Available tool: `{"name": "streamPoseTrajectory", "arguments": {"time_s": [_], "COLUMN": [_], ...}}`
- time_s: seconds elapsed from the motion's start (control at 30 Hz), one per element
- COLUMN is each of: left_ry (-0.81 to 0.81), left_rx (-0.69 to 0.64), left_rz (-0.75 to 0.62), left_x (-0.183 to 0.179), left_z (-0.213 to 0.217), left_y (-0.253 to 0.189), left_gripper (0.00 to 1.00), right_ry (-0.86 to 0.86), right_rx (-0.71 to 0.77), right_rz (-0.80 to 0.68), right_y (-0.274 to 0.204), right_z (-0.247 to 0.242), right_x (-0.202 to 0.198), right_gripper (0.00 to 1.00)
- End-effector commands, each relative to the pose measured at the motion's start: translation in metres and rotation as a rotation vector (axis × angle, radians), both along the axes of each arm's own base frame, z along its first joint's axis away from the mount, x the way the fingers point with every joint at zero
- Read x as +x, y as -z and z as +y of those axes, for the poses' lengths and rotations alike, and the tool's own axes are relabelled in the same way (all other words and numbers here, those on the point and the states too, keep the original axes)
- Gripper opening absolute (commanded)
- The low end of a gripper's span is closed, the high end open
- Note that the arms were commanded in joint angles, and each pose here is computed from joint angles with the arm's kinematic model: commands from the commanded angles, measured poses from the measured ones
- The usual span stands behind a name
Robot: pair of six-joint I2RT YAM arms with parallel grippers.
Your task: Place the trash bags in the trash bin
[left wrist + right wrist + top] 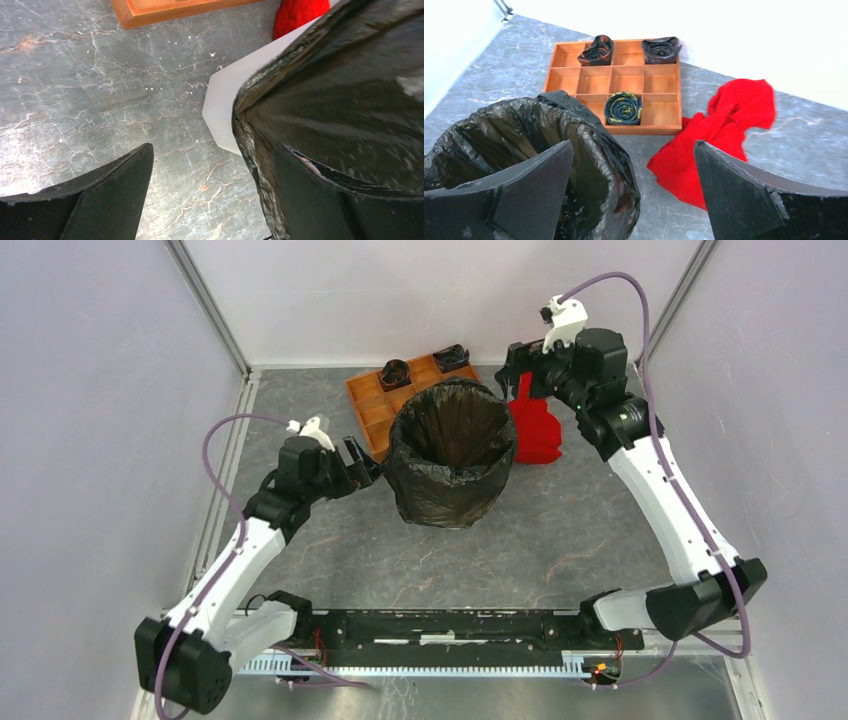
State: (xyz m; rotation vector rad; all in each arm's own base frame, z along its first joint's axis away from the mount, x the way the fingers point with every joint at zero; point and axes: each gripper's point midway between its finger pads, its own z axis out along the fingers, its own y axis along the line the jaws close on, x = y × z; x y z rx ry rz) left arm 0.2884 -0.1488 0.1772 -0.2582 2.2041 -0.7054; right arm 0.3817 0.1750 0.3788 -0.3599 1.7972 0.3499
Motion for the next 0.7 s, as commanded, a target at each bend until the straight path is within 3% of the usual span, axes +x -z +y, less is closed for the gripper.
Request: {"name": "streamPoseTrajectory", "arguments": {"time_s": [0.0, 0.17, 0.43, 0.67], "left_ry": [-0.026, -0.034, 0.048, 0.079], "left_rx": [0.066, 0.063, -0.060, -0.135], "left_rz": [-0.086, -0.127, -0.092, -0.061], "left_x": [-0.010, -0.020, -0.019, -0.022], "left_z": [0.019, 0.025, -0.003, -0.015], "left_y": [-0.031, -0.051, -0.043, -0.034], "left_gripper": [0.96, 0.98, 0.95, 0.95], "right_ry": [-0.199, -0.349, -0.482, -0.490], "right_rx": [0.162, 0.170, 0.121, 0.220], "right_rz": [0.038, 0.014, 0.017, 0.077], "right_y": [0.008, 0.013, 0.041, 0.052], "right_z": [0.026, 0.046, 0.066, 0.074], "right_x": [0.015, 0.017, 0.043, 0.064], "right_gripper": [0.98, 0.97, 0.78, 0.63]}}
